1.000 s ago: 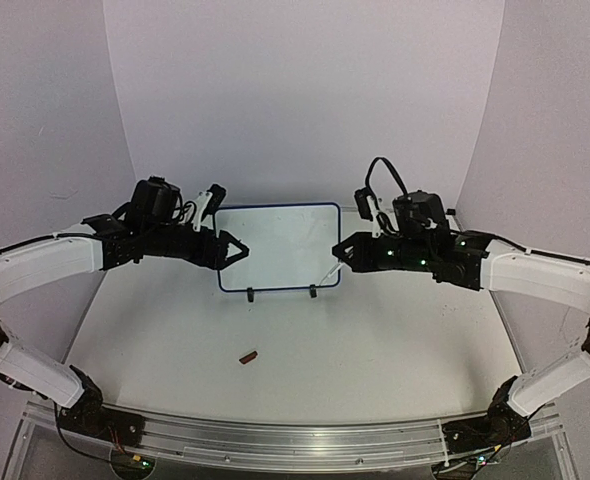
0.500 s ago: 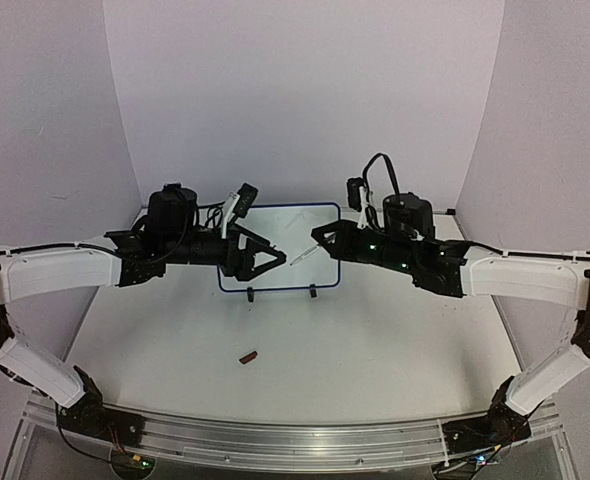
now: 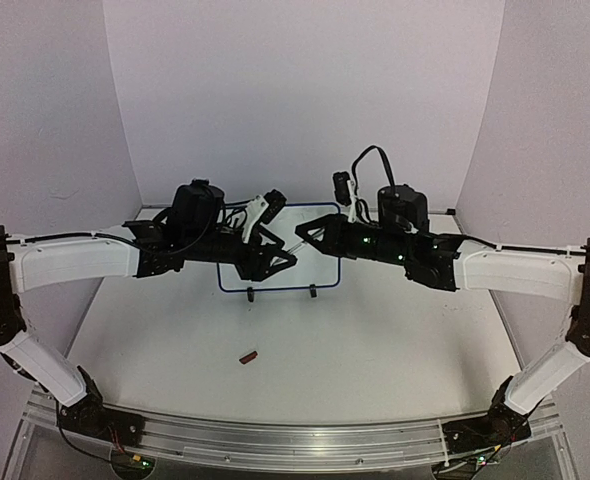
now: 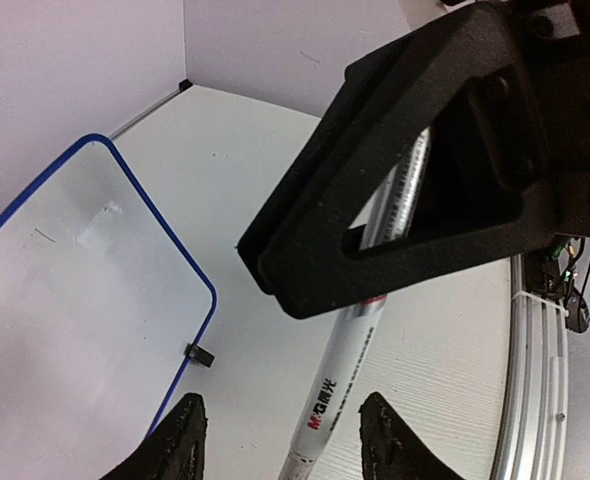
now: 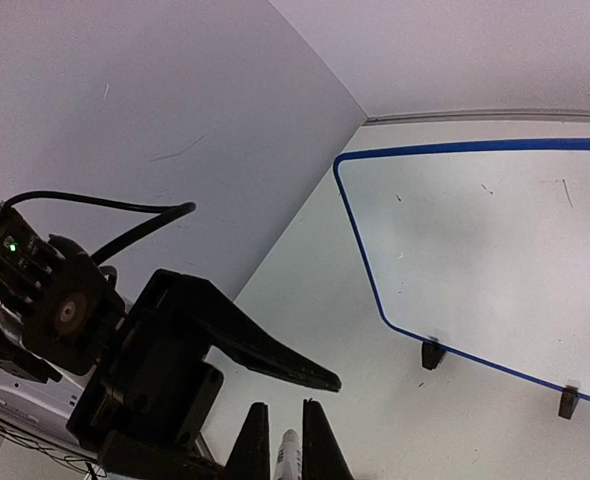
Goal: Write a sentence on the whiteboard
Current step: Pass from the right arm to the left, then pass from the left arm to the right
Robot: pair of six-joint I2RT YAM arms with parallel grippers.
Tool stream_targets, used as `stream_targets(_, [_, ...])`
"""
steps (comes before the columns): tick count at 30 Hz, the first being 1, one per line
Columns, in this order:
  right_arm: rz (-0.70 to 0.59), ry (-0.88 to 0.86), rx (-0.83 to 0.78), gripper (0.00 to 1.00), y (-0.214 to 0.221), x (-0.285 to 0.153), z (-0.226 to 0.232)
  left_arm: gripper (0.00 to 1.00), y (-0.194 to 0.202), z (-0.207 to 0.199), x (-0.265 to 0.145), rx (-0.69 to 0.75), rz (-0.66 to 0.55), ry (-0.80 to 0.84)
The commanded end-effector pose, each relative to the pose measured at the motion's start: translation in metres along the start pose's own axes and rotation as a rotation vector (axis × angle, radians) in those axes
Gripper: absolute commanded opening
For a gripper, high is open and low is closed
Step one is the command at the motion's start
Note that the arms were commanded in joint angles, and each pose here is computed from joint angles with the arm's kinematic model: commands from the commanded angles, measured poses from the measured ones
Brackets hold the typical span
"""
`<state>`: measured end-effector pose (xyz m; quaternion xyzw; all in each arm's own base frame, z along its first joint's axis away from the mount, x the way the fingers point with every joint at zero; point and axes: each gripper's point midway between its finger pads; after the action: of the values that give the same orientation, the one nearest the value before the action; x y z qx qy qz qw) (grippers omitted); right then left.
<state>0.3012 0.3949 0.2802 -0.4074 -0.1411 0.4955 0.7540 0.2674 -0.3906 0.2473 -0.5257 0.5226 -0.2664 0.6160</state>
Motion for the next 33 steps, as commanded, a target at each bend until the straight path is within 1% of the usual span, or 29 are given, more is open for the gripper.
stream_targets(1, [-0.016,-0.084,-0.006,0.0,-0.013,0.002,0.024,0.37,-0.014,-0.002,-0.002,0.071,-0.006,-0.007])
stream_targets(4, [0.005,-0.074,0.003,0.0,-0.007,0.002,0.02,0.26,-0.012,-0.006,-0.002,0.081,0.002,0.014])
stream_targets(6, [0.013,-0.076,0.012,0.0,-0.005,0.001,0.02,0.15,-0.007,-0.008,0.0,0.083,0.027,0.031])
stream_targets(7, [0.02,-0.079,0.019,0.0,-0.003,0.001,0.02,0.09,-0.004,-0.01,0.0,0.086,0.038,0.038])
stream_targets(9, [0.033,-0.079,0.023,0.01,-0.002,-0.002,0.021,0.02,-0.001,-0.013,-0.002,0.09,0.049,0.047])
stream_targets(10, [0.046,-0.075,0.024,0.05,-0.001,-0.004,0.021,0.0,0.0,-0.014,-0.004,0.093,0.052,0.051])
stream_targets(13, [0.107,-0.053,0.012,0.33,0.003,-0.016,0.018,0.0,0.005,-0.02,-0.011,0.104,0.069,0.068])
stream_targets(15, [0.184,-0.049,0.001,0.47,0.008,-0.025,0.016,0.0,0.01,-0.025,-0.013,0.112,0.097,0.087])
stream_targets(17, [0.264,-0.047,-0.003,0.56,0.009,-0.036,0.015,0.0,0.015,-0.032,-0.01,0.13,0.128,0.1])
stream_targets(19, [0.364,-0.017,0.032,0.61,0.018,-0.049,0.006,0.0,0.023,-0.039,-0.007,0.142,0.167,0.119])
stream_targets(20, [0.396,-0.049,0.052,0.63,0.019,-0.055,0.007,0.0,0.025,-0.043,-0.006,0.149,0.178,0.13])
stream_targets(23, [0.475,-0.127,0.117,0.64,0.025,-0.066,0.01,0.0,0.031,-0.051,-0.004,0.156,0.2,0.155])
stream_targets(27, [0.555,-0.139,0.125,0.63,0.038,-0.07,0.01,0.0,0.028,-0.062,-0.005,0.139,0.185,0.198])
stream_targets(33, [0.584,-0.161,0.125,0.6,0.044,-0.07,0.012,0.0,0.03,-0.067,0.001,0.111,0.201,0.237])
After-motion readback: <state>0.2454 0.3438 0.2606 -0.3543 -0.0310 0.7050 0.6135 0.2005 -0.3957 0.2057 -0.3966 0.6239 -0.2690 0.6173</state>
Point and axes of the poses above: each gripper's point midway between its finger pads, its own x axis out along the fingers, its own z axis along the line the jaws close on, y = z × x, and after that the axes turned 1 degree about -x, right-handed
